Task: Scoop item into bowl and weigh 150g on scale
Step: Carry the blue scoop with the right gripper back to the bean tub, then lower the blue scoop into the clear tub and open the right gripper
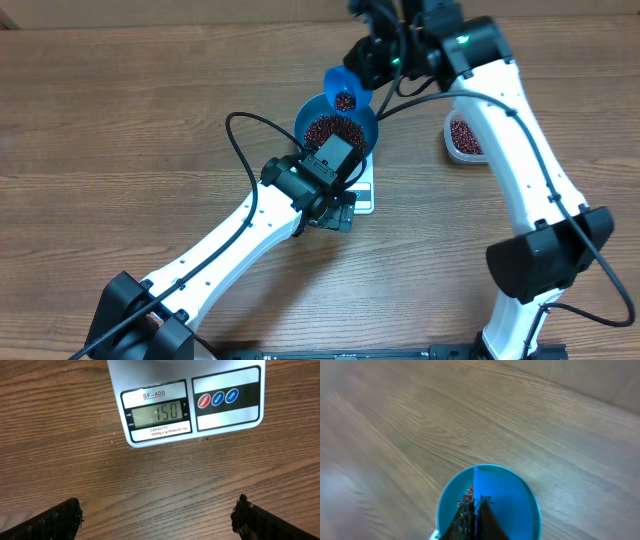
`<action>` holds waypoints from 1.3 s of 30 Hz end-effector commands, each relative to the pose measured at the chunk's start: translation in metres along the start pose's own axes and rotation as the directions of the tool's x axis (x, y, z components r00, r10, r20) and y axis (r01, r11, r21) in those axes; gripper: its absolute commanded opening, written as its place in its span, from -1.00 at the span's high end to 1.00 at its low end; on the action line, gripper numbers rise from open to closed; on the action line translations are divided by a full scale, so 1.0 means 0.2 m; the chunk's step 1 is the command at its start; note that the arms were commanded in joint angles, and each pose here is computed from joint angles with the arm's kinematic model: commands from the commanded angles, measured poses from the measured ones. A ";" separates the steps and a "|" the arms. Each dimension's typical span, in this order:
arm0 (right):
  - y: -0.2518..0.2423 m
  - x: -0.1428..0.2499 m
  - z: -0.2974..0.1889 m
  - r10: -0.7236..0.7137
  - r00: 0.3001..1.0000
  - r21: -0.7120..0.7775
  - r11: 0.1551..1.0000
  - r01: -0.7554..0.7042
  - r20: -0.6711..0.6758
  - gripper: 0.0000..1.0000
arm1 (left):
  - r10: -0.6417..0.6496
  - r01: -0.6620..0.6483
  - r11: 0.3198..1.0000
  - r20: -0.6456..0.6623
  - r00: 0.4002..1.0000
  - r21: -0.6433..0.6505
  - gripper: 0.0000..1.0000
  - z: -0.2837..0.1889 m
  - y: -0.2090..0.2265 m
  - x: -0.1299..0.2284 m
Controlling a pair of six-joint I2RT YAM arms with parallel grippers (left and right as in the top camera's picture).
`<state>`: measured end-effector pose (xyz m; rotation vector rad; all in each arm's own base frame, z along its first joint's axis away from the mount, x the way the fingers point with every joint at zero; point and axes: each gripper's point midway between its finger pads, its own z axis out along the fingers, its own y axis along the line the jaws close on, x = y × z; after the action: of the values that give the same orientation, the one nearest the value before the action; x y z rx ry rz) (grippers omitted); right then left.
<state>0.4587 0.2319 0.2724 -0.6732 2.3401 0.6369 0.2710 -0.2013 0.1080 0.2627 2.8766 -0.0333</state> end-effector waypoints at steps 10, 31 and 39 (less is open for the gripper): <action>-0.29 -0.04 -0.35 0.381 0.923 -0.244 0.902 -0.356 0.062 0.93 | -0.024 0.024 1.000 0.037 0.999 0.003 -0.99 -0.05 0.00 -0.04; -1.16 0.66 -0.65 0.726 0.688 0.301 0.651 -0.697 0.020 0.93 | -0.024 0.024 1.000 0.037 0.999 0.003 -0.99 -0.05 0.00 -0.04; -1.27 0.79 -0.54 0.753 0.657 0.304 0.632 -0.712 -0.026 0.93 | -0.024 0.024 1.000 0.037 0.999 0.003 -0.99 -0.05 0.00 -0.04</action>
<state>0.4565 -0.0630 0.1886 0.4437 2.7369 0.5898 0.2711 -0.2014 0.1081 0.2621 2.8764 -0.0337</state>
